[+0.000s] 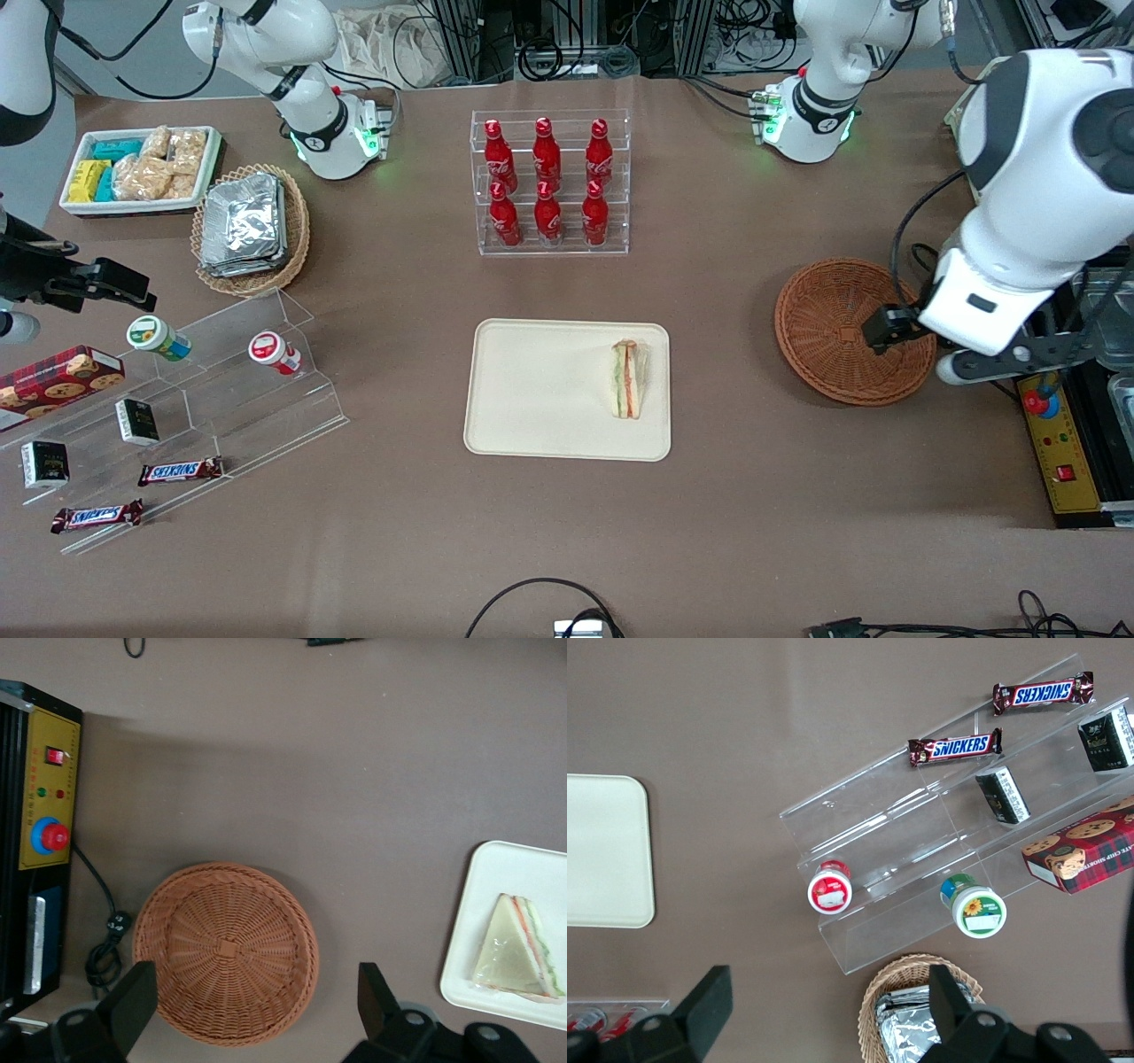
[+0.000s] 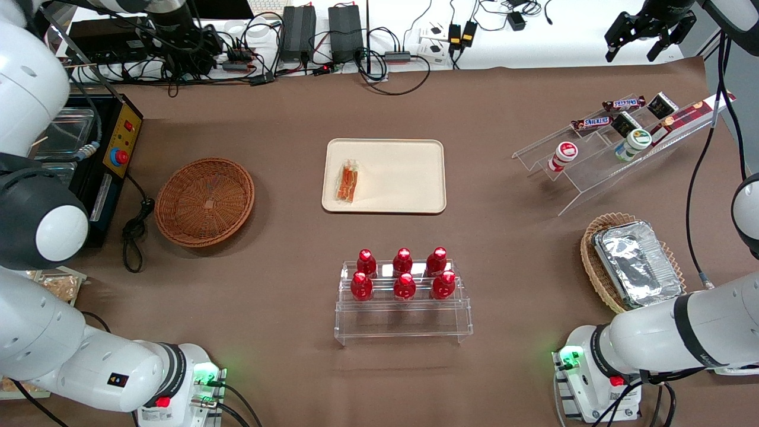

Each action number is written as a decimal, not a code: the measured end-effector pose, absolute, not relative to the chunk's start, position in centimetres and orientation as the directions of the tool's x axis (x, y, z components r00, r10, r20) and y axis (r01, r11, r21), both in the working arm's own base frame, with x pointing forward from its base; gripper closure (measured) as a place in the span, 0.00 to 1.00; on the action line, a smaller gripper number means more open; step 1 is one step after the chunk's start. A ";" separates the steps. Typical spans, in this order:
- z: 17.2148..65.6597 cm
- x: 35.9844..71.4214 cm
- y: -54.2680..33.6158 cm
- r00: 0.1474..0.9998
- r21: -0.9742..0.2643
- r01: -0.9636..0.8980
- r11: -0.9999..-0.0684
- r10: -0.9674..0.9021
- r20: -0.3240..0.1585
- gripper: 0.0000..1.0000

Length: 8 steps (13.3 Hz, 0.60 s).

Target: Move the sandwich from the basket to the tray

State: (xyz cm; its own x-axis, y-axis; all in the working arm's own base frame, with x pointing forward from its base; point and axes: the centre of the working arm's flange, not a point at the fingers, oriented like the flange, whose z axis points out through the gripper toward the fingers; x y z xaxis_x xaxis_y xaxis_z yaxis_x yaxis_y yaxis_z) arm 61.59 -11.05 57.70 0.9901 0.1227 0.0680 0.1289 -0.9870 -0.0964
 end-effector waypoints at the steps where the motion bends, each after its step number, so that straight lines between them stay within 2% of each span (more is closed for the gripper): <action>1: 58.3 61.4 -10.1 0.991 -0.087 0.120 -0.989 0.114 0.071 0.00; 4: 60.5 60.5 -7.7 0.992 -0.075 0.107 -0.991 0.101 0.074 0.00; 8: 63.3 58.2 -5.4 0.998 -0.059 0.037 -0.998 0.034 0.046 0.00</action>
